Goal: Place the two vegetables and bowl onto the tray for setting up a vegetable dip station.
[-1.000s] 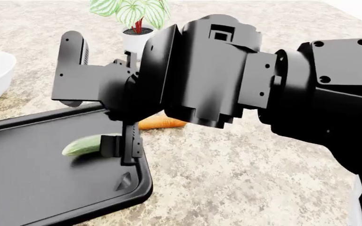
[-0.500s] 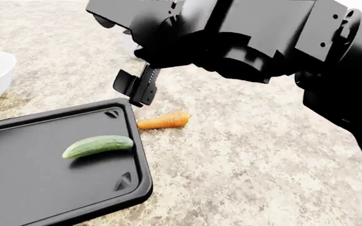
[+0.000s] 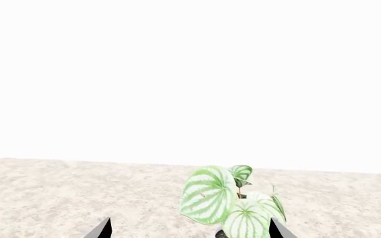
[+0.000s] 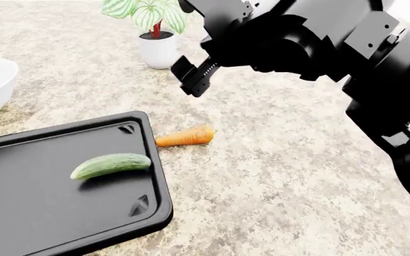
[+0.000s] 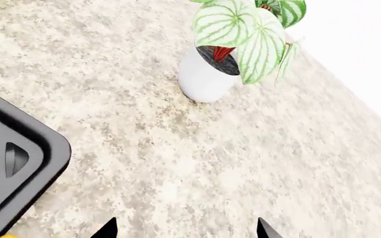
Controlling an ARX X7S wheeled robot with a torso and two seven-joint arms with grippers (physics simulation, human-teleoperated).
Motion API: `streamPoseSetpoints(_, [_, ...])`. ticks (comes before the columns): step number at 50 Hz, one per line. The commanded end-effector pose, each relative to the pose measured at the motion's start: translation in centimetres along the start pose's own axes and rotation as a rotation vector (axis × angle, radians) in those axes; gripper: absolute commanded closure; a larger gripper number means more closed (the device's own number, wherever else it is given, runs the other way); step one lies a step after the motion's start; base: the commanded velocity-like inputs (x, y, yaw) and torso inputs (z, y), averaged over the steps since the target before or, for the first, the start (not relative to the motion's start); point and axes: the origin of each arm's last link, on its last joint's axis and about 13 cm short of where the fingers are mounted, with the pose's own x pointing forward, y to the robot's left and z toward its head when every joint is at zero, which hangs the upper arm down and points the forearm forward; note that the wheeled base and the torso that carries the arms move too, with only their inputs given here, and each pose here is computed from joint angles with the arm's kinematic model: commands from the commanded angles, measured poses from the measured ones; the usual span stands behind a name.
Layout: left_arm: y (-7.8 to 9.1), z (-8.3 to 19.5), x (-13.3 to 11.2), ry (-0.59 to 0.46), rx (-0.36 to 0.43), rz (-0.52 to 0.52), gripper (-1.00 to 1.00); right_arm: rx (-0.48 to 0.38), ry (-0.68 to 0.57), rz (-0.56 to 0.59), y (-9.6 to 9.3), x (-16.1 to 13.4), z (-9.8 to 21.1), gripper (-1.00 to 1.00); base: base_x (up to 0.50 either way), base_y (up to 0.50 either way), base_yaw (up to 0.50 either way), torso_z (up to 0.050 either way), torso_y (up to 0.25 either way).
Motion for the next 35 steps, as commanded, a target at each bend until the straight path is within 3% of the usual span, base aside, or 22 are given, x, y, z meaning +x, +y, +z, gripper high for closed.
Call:
streamPoseSetpoints(1, [0.0,-0.4,0.2,0.006,-0.006,-0.004,-1.00,0.130,0.000,0.084,-1.0,1.4,-1.4,-1.00,0.00,0.00,0.00,0.000,0.000])
streamPoseSetpoints(6, [-0.1,-0.6,0.3,0.012,-0.010,-0.007,-1.00,0.027,0.082,0.094,-1.2,1.4,-2.3,-1.00,0.00,0.00,0.00,0.000,0.000])
streamPoseSetpoints(7, [-0.1,-0.6,0.3,0.012,-0.009,-0.009,-1.00,0.027,0.109,0.190,-1.0,1.4,-2.6,-1.00,0.00,0.00,0.00,0.000,0.000])
streamPoseSetpoints(8, [-0.1,-0.6,0.3,0.012,-0.009,-0.009,-1.00,-0.018,0.113,0.175,-1.0,1.3,-2.6,-1.00,0.00,0.00,0.00,0.000,0.000])
streamPoseSetpoints(9, [-0.1,-0.6,0.4,0.012,-0.012,-0.008,-1.00,0.026,0.117,0.172,-1.4,1.2,-2.5,-1.00,0.00,0.00,0.00,0.000,0.000])
streamPoseSetpoints(13, [0.0,-0.7,0.4,0.015,-0.015,-0.009,-1.00,0.062,0.161,0.164,-1.9,0.5,-2.5,-1.00,0.00,0.00,0.00,0.000,0.000])
streamPoseSetpoints(19, [0.1,-0.9,0.5,0.019,-0.022,-0.008,-1.00,0.030,0.190,0.196,-2.0,0.7,-3.2,-1.00,0.00,0.00,0.00,0.000,0.000])
streamPoseSetpoints(25, [0.2,-1.1,0.5,0.021,-0.024,-0.008,-1.00,0.093,0.155,0.202,-2.1,1.9,-3.9,-1.00,0.00,0.00,0.00,0.000,0.000])
streamPoseSetpoints(35, [0.1,-1.4,0.6,0.027,-0.026,-0.010,-1.00,0.120,0.163,0.275,-1.5,2.8,-4.8,-1.00,0.00,0.00,0.00,0.000,0.000])
